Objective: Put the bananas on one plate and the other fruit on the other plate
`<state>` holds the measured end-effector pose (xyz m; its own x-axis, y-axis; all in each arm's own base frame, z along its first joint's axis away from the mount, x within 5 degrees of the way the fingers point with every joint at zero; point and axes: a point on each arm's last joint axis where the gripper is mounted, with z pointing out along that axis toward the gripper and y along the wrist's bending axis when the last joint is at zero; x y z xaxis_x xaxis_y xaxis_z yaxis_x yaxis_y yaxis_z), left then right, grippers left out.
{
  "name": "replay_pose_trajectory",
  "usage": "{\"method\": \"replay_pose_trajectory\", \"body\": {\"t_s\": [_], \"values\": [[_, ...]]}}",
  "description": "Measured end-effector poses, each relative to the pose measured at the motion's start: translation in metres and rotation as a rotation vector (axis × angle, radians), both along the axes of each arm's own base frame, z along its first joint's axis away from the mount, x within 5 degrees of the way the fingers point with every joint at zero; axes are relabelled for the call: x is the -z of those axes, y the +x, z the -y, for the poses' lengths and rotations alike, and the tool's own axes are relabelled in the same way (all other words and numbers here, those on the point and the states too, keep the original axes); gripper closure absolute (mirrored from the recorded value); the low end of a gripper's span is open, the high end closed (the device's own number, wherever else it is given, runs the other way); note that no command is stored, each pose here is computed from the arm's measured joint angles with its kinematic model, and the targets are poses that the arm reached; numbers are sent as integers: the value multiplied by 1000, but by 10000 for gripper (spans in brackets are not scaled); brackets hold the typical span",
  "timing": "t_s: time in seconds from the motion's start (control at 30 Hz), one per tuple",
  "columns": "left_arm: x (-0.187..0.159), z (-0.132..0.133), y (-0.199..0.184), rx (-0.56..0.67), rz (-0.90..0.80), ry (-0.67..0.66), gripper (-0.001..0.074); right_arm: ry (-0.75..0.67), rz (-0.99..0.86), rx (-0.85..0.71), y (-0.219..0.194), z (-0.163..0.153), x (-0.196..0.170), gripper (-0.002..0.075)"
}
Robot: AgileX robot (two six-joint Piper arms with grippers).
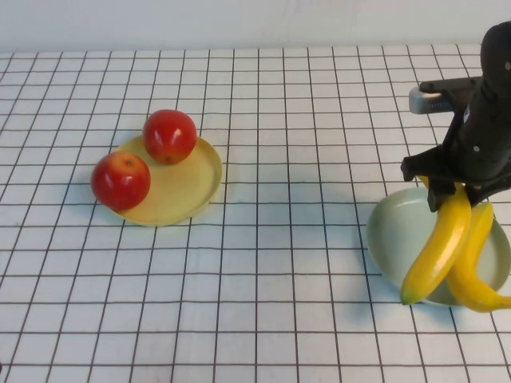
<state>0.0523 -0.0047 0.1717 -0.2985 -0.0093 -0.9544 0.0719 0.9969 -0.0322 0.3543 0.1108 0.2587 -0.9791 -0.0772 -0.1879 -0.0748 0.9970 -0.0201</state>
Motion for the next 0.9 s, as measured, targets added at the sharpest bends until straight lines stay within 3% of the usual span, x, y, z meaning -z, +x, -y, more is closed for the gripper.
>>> {"method": "replay_pose_trajectory", "body": {"t_s": [0.1, 0.23, 0.3, 0.47, 0.67, 0.77, 0.9], "values": [[0, 0, 0, 0, 0, 0, 739, -4, 4, -13, 4, 4, 4, 368], [0, 0, 0, 0, 0, 0, 739, -15, -30, -59, 12, 11, 19, 154], [0, 0, 0, 0, 0, 0, 739, -8, -41, -68, 15, 11, 26, 88], [0, 0, 0, 0, 0, 0, 739, 45, -35, -77, 18, 7, 30, 51], [0, 0, 0, 0, 0, 0, 739, 106, -9, -119, 12, 2, 14, 146], [0, 0, 0, 0, 0, 0, 739, 156, 57, -134, 4, 1, -11, 264], [0, 0, 0, 0, 0, 0, 739, 200, 186, -152, -15, 5, -48, 508]]}}
